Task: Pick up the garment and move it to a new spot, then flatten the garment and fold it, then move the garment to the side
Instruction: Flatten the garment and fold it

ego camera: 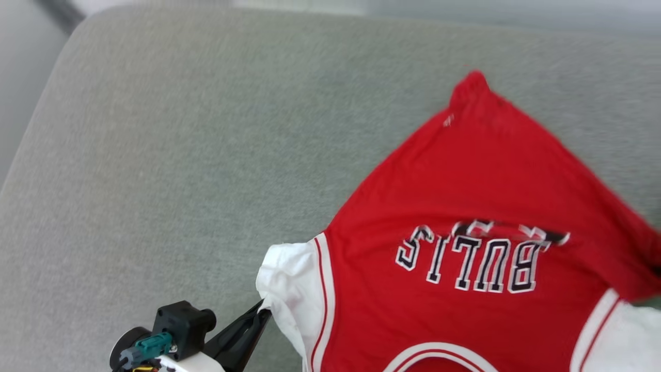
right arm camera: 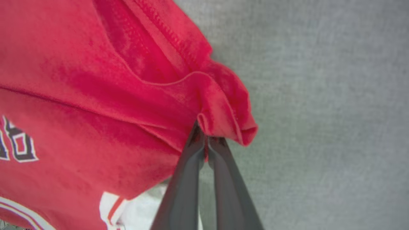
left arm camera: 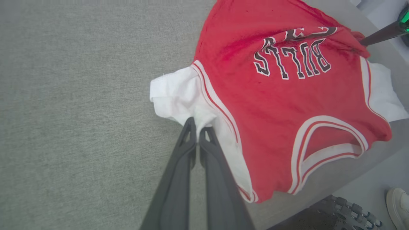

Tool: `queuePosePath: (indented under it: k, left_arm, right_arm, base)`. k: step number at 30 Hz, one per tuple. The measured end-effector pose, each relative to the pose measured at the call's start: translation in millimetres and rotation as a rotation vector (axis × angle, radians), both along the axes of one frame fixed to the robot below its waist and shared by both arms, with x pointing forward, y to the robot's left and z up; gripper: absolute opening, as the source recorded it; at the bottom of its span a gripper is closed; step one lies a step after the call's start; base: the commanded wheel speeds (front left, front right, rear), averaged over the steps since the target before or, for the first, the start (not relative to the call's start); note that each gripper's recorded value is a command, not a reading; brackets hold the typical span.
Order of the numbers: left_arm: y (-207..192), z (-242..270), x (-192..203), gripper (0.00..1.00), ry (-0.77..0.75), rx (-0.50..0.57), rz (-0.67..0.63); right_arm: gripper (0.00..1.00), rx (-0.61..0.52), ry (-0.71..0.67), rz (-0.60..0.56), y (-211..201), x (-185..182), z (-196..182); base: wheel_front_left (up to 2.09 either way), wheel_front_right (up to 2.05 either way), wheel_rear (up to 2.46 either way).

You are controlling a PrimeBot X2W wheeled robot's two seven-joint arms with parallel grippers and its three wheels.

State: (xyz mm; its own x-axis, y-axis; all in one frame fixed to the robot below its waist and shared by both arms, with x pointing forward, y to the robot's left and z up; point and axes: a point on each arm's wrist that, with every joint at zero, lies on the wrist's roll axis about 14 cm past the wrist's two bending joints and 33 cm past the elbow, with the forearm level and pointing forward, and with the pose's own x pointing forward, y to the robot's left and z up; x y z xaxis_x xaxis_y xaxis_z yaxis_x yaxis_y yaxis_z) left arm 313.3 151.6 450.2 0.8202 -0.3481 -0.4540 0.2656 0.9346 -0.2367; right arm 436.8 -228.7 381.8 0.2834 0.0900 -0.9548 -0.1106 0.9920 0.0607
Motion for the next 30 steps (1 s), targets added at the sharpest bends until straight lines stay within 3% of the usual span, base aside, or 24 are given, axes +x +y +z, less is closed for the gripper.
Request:
queuePosePath:
  k: [8, 16, 25, 26, 27, 30]
  left_arm:
    - [-13, 14, 0, 0.0, -0.071, -0.036, -0.021]
    - [-25, 22, 4, 0.0, -0.122, -0.06, -0.038]
    - [-29, 21, 5, 0.0, -0.122, -0.069, -0.048]
    - [-29, 21, 5, 0.0, -0.121, -0.069, -0.049]
    - [-28, 21, 6, 0.0, -0.123, -0.069, -0.048]
    - [-28, 22, 5, 0.0, -0.125, -0.069, -0.046]
  right_arm:
    - [0.0, 0.033, -0.007, -0.08, -26, -76, 12]
    - [0.0, 0.055, 0.054, -0.158, -37, -143, 0]
    - [0.0, 0.071, 0.058, -0.176, -35, -154, -5]
    - [0.65, 0.066, 0.042, -0.173, -36, -151, -3]
    - [1.0, 0.06, 0.026, -0.167, -38, -147, -1]
    - [1.0, 0.062, 0.001, -0.132, -35, -137, 7]
  base:
    - [0.0, 0.0, 0.0]
    - [0.0, 0.0, 0.0]
    - [0.0, 0.0, 0.0]
    - [0.0, 0.0, 0.0]
    - [0.0, 0.0, 0.0]
    - [0.0, 0.0, 0.0]
